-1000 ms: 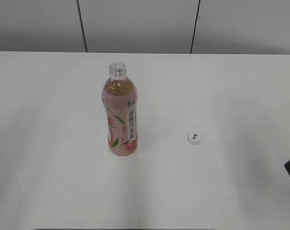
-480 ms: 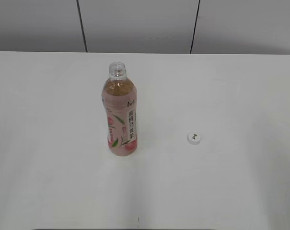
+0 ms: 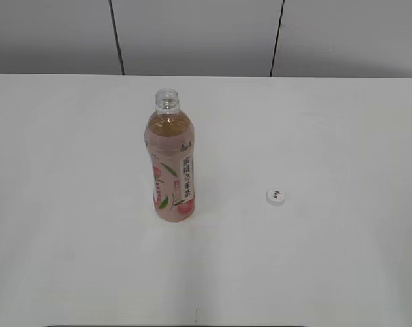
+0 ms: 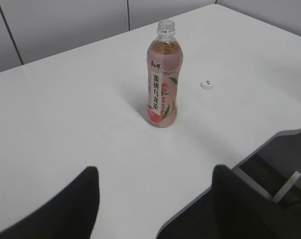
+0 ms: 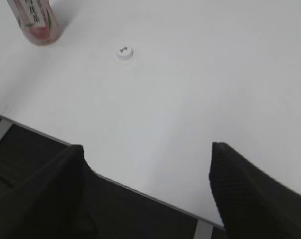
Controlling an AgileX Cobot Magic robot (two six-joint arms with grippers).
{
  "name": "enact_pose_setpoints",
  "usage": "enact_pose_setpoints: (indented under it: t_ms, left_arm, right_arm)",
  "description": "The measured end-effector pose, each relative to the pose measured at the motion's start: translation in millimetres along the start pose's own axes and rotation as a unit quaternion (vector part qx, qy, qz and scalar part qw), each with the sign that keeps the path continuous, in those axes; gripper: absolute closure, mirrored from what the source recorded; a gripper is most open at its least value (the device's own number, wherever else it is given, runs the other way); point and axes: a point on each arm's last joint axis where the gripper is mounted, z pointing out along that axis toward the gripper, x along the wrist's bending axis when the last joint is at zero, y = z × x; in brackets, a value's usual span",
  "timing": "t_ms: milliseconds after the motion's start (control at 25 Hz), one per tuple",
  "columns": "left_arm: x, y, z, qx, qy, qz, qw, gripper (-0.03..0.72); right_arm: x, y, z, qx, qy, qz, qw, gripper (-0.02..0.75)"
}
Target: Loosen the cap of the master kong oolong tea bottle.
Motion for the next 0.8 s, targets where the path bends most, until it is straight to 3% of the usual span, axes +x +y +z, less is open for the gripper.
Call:
enact_pose_setpoints:
  t_ms: [160, 800]
  left_arm:
    - [0.1, 0.0, 0.0, 0.000, 0.000, 0.005, 1.000, 0.254]
    - [0.1, 0.1, 0.0, -0.001, 0.000, 0.019, 1.000, 0.256]
  right_arm:
    - [-1.4, -9.3, -11.2, -0.044, -0.016, 0.021, 0.999, 0.146]
    - [-1.8, -9.5, -11.5, -0.045, -0.019, 0.023, 0.999, 0.149]
